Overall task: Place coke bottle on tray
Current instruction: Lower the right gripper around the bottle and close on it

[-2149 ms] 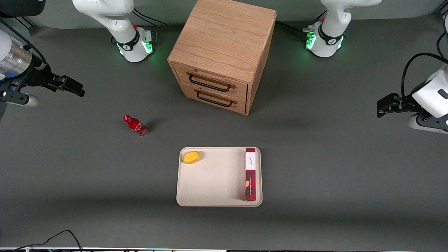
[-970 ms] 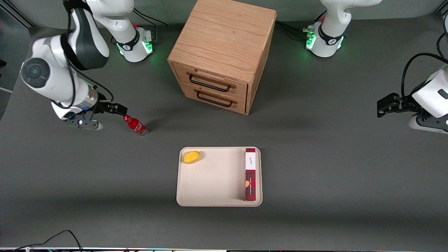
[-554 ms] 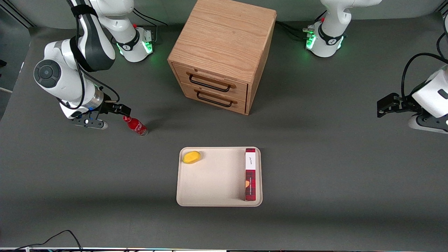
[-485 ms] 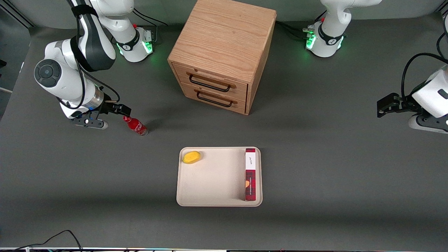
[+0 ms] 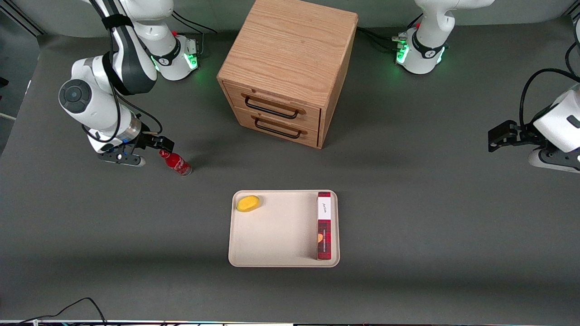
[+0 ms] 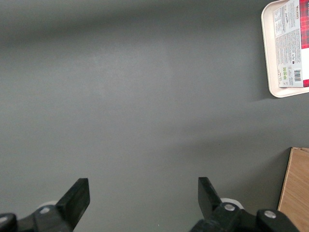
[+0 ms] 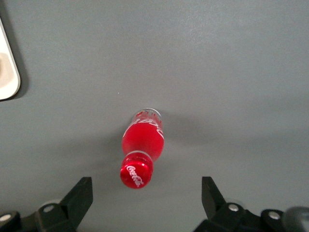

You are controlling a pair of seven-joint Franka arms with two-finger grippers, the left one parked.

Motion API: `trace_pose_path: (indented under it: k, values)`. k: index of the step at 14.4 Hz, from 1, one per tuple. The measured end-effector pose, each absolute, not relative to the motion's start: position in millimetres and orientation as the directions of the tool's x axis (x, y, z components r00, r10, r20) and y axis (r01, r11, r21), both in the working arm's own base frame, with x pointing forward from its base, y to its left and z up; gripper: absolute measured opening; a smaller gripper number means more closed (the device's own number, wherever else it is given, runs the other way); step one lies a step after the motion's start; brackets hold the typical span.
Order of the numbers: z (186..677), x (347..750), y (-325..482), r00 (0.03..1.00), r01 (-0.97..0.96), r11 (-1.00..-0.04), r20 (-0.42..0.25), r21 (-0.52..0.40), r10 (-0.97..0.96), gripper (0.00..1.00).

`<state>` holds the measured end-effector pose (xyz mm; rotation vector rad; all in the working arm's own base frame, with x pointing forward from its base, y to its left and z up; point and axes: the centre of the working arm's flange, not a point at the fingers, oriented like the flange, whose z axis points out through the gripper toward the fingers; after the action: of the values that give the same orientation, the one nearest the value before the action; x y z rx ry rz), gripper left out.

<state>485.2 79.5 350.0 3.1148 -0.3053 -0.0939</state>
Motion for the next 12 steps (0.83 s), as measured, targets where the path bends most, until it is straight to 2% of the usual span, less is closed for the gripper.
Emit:
trace_pose_path:
  k: [7, 9, 11, 12]
  values:
    - [320, 480, 81, 0.981, -0.196, -0.981, -0.006, -0.007, -0.196, 1.0]
    - [312, 481, 85, 0.982, -0.189, -0.982, -0.004, -0.012, -0.189, 0.94]
    - [308, 482, 88, 0.983, -0.183, -0.983, -0.006, -0.014, -0.183, 0.77]
    - [308, 482, 89, 0.983, -0.182, -0.983, -0.007, -0.014, -0.182, 0.63]
